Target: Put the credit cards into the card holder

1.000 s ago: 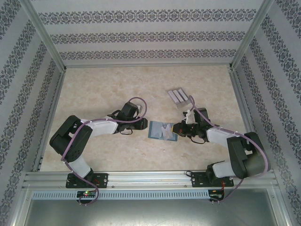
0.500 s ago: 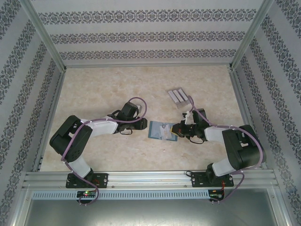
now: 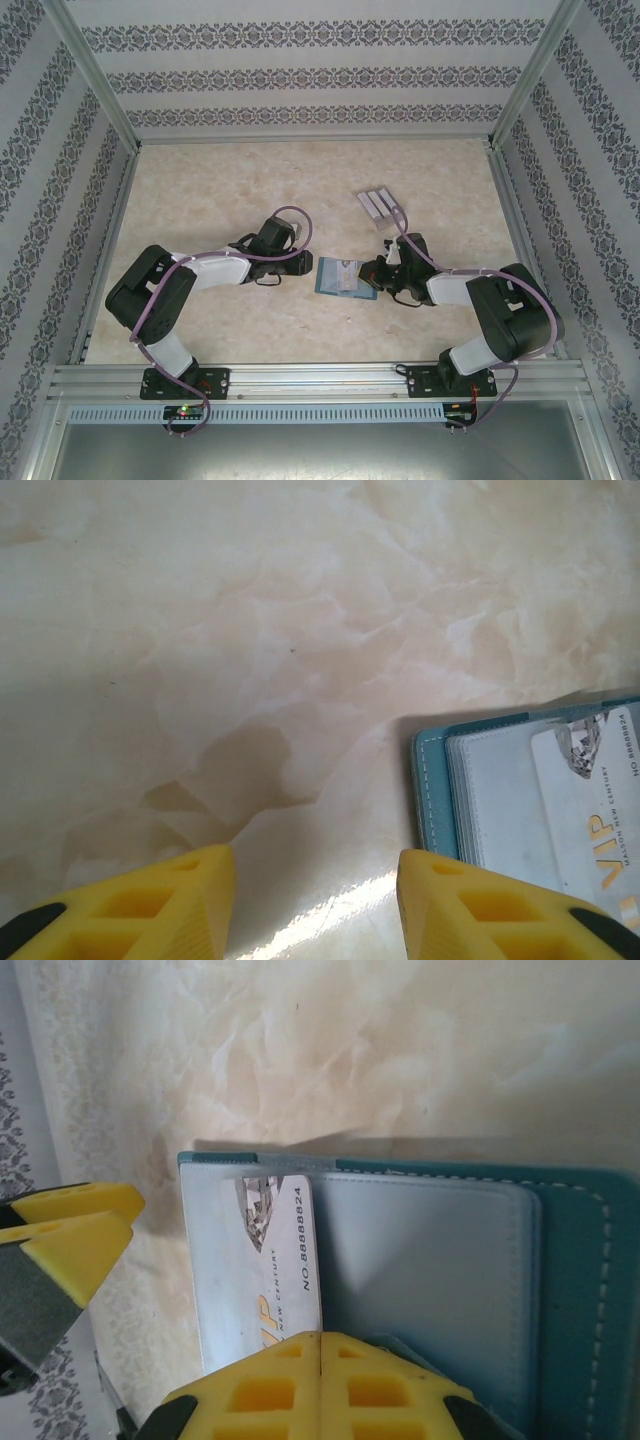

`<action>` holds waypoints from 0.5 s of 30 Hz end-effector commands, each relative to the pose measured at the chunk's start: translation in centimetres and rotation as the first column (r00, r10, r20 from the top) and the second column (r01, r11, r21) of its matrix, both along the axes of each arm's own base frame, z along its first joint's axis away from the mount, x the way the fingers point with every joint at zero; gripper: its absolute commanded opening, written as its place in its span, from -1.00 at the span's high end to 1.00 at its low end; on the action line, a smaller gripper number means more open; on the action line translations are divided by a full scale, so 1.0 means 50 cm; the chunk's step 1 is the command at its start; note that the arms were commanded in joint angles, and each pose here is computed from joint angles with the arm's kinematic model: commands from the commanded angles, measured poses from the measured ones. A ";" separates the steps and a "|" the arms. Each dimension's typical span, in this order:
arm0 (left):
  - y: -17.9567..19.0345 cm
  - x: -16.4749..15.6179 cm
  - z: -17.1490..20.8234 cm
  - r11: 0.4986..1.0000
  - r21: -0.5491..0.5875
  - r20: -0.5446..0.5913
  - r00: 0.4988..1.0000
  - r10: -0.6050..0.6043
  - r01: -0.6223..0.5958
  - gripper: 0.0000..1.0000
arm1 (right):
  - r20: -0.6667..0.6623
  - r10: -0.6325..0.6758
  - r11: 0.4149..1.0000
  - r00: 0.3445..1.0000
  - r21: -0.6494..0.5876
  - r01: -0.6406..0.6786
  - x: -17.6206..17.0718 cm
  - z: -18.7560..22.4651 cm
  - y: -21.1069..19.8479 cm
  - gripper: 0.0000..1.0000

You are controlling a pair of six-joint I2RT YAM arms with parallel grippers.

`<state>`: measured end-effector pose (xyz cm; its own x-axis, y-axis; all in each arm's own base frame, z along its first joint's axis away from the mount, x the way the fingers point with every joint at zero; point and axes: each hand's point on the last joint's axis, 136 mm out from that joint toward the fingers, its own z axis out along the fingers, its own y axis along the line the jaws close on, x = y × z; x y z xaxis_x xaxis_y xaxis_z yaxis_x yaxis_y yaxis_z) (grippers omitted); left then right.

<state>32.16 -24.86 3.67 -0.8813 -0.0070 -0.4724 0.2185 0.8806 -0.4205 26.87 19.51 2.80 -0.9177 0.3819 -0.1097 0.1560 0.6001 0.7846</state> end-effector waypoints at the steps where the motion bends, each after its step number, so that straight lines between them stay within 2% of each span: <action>1: -0.014 -0.003 0.011 1.000 0.002 0.010 1.000 -0.022 0.022 0.06 | 0.018 -0.078 0.996 0.997 -0.047 0.079 0.010 -0.011 -0.014 1.00; 4: -0.017 -0.008 0.006 1.000 -0.001 -0.004 1.000 -0.030 0.030 0.07 | 0.035 -0.094 0.992 0.995 -0.080 0.096 0.012 -0.016 -0.015 1.00; 15: -0.020 -0.004 0.005 1.000 0.009 -0.003 1.000 -0.027 0.027 0.07 | 0.042 -0.088 0.994 0.995 -0.064 0.091 0.003 0.001 0.036 1.00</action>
<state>31.97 -25.32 3.83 -0.8805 0.0032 -0.4740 0.2297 0.8776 -0.4209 26.82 21.20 2.63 -0.8895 0.4289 -0.1576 0.1701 0.6311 0.7568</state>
